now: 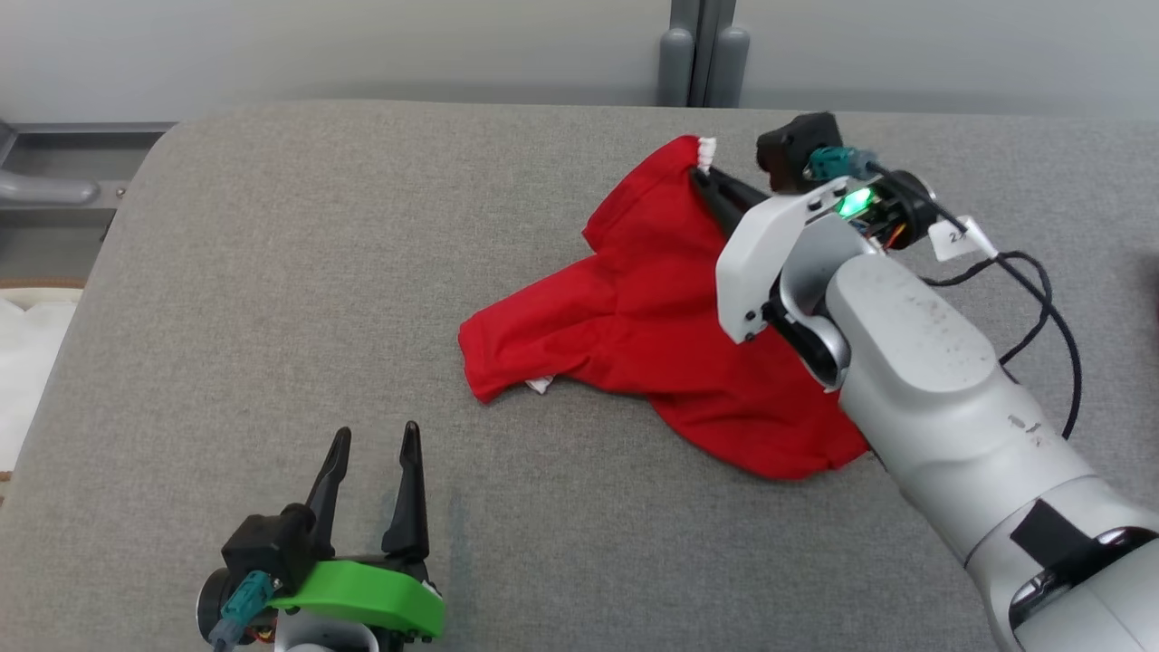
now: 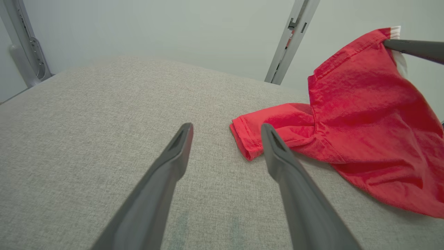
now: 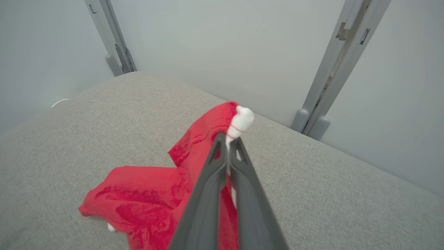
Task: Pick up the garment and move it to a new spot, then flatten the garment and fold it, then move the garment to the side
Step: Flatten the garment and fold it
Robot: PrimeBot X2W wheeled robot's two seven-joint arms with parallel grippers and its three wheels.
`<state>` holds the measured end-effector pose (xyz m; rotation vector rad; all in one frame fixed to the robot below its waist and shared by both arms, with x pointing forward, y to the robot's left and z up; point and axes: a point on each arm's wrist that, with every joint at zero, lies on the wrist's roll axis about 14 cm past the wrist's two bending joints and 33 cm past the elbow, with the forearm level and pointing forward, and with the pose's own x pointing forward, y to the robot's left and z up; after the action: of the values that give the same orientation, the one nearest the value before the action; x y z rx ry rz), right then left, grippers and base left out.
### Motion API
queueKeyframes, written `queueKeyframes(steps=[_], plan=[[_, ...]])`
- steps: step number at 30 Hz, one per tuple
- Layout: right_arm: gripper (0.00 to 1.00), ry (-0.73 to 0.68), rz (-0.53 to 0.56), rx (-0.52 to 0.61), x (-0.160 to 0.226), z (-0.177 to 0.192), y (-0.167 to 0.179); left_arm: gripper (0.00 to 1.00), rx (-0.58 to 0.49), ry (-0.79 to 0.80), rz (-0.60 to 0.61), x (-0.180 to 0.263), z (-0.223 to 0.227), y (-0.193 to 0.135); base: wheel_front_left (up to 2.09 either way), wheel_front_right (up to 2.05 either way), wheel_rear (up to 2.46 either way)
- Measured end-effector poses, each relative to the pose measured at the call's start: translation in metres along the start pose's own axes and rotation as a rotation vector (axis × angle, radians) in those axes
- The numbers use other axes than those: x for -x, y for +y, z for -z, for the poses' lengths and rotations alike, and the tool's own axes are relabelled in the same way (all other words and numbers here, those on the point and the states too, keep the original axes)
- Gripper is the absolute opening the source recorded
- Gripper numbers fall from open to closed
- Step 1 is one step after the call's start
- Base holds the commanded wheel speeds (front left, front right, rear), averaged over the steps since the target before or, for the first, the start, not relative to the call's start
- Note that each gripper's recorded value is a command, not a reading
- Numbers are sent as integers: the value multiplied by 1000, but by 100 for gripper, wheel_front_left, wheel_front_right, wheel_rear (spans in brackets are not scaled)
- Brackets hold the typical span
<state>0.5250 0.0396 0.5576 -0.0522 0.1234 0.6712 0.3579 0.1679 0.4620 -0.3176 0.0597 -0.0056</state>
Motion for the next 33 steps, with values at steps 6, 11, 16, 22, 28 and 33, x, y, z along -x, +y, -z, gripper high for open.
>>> queueKeyframes(steps=[6,11,16,22,28,33], plan=[[0,-42,-127,-32,18,0,56,100,-12,-42,-4,5,-13,3,0,0,0],[0,-19,-244,-75,36,20,105,100,-17,-66,-22,10,-20,9,0,0,0],[0,47,-354,-87,51,50,148,100,-20,-77,-51,17,-24,19,0,0,0],[0,89,-433,-15,60,73,174,100,-21,-85,-69,22,-26,25,0,0,0],[0,127,-469,11,65,90,185,100,-20,-81,-75,25,-25,26,0,0,0],[72,96,-508,27,68,89,196,100,-17,-71,-73,24,-21,25,0,0,0]])
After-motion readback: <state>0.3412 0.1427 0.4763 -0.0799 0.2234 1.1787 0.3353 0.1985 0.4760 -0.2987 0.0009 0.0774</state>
